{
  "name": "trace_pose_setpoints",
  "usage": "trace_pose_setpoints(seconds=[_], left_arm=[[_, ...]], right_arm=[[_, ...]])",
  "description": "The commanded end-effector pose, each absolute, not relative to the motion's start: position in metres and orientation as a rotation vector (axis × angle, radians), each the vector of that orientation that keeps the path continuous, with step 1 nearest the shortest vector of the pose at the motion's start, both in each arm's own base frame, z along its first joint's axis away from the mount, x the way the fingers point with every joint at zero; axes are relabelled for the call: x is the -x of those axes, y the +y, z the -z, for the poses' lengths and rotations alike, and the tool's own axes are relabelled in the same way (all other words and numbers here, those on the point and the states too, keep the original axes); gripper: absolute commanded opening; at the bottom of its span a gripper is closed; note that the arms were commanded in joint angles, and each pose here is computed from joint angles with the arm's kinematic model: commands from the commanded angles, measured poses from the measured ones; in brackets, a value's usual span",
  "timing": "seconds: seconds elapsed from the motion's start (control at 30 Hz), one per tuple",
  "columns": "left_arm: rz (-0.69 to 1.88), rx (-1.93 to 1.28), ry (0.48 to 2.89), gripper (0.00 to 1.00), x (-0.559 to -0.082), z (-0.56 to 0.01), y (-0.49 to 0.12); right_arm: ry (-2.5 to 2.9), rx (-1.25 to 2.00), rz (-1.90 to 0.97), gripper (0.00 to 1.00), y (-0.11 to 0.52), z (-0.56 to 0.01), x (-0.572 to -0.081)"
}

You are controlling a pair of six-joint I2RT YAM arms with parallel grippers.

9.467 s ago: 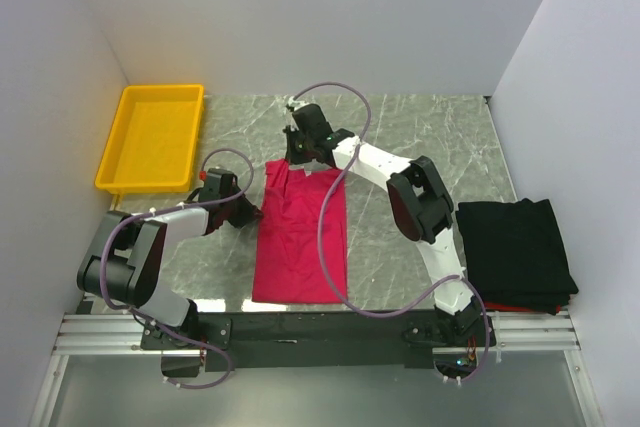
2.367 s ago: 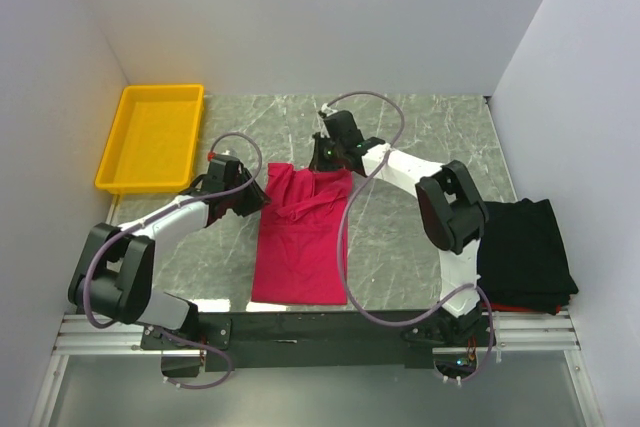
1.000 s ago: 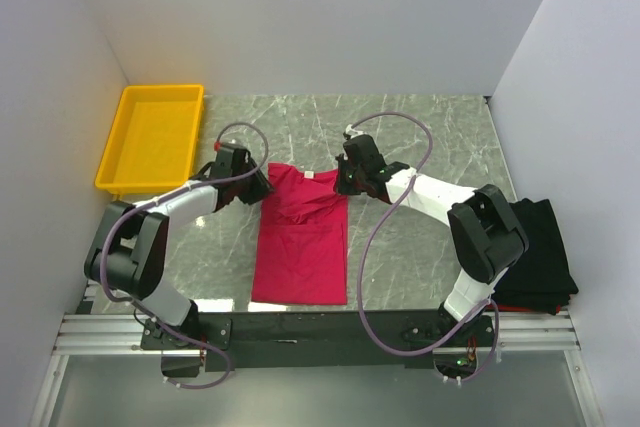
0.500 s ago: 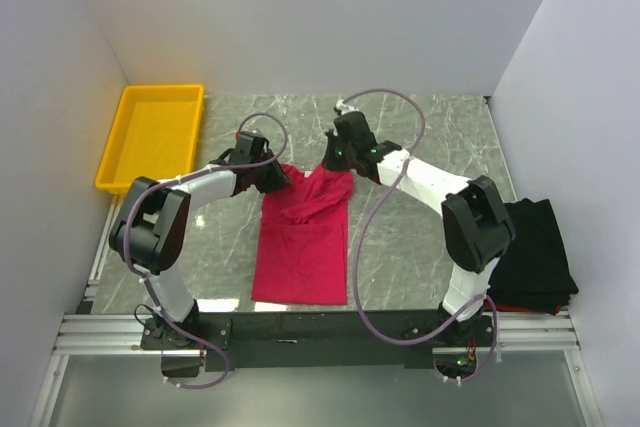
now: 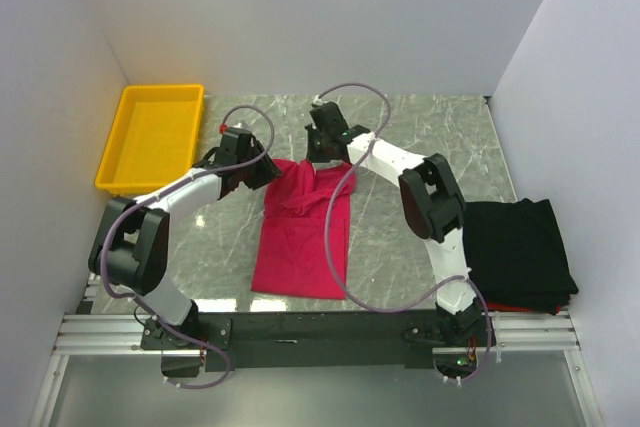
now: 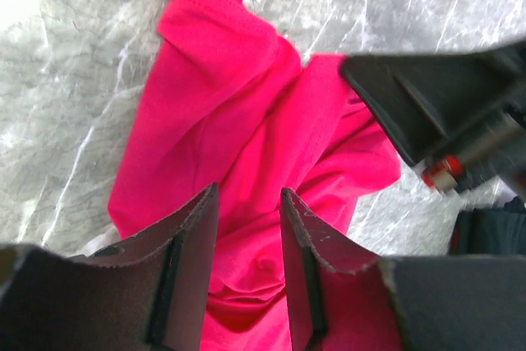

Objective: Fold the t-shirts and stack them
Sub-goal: Fold the tshirt

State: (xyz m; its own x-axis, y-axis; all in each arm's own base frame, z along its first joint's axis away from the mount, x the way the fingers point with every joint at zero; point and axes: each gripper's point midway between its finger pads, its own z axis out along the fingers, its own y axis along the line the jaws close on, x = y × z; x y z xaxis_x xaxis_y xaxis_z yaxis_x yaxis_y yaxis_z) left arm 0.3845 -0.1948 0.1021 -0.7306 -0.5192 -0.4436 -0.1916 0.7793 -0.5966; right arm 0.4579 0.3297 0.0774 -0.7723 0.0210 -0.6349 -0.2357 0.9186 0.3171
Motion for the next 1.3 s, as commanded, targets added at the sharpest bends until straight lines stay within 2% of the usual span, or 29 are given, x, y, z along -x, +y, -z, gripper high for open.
trace_pose_setpoints(seconds=[0.0, 0.07, 0.1, 0.2, 0.3, 0.53, 0.57, 0.8, 1.0, 1.27], left_arm=[[0.732, 0.456, 2.346, 0.42, -0.380, -0.109, -0.198], [0.733, 0.424, 2.361, 0.43, -0.376, -0.106, -0.202], [0.727, 0.416, 2.364, 0.43, -0.375, -0.106, -0.203], [0.708, 0.359, 2.400, 0.44, -0.369, -0.099, -0.212], [0.657, 0.298, 2.426, 0.46, -0.363, -0.095, -0.219], [0.516, 0.143, 2.453, 0.49, -0.342, -0.094, -0.235], [0.497, 0.117, 2.452, 0.49, -0.341, -0.094, -0.236], [0.382, 0.020, 2.438, 0.49, -0.339, -0.095, -0.249], [0.257, -0.034, 2.449, 0.46, -0.339, -0.088, -0.257], [0.194, -0.074, 2.474, 0.34, -0.333, -0.078, -0.263]], right_arm=[[2.381, 0.198, -0.504, 0.18, 0.339, -0.090, -0.470], [2.385, 0.205, -0.487, 0.25, 0.339, -0.090, -0.476], [2.379, 0.198, -0.480, 0.32, 0.336, -0.095, -0.480], [2.353, 0.171, -0.466, 0.41, 0.324, -0.113, -0.485], [2.314, 0.103, -0.451, 0.44, 0.299, -0.145, -0.483], [2.304, -0.038, -0.422, 0.43, 0.246, -0.157, -0.449], [2.331, -0.049, -0.409, 0.43, 0.238, -0.144, -0.439], [2.351, -0.082, -0.421, 0.43, 0.226, -0.131, -0.413], [2.378, -0.091, -0.426, 0.41, 0.225, -0.119, -0.406], [2.414, -0.094, -0.430, 0.41, 0.227, -0.102, -0.403]])
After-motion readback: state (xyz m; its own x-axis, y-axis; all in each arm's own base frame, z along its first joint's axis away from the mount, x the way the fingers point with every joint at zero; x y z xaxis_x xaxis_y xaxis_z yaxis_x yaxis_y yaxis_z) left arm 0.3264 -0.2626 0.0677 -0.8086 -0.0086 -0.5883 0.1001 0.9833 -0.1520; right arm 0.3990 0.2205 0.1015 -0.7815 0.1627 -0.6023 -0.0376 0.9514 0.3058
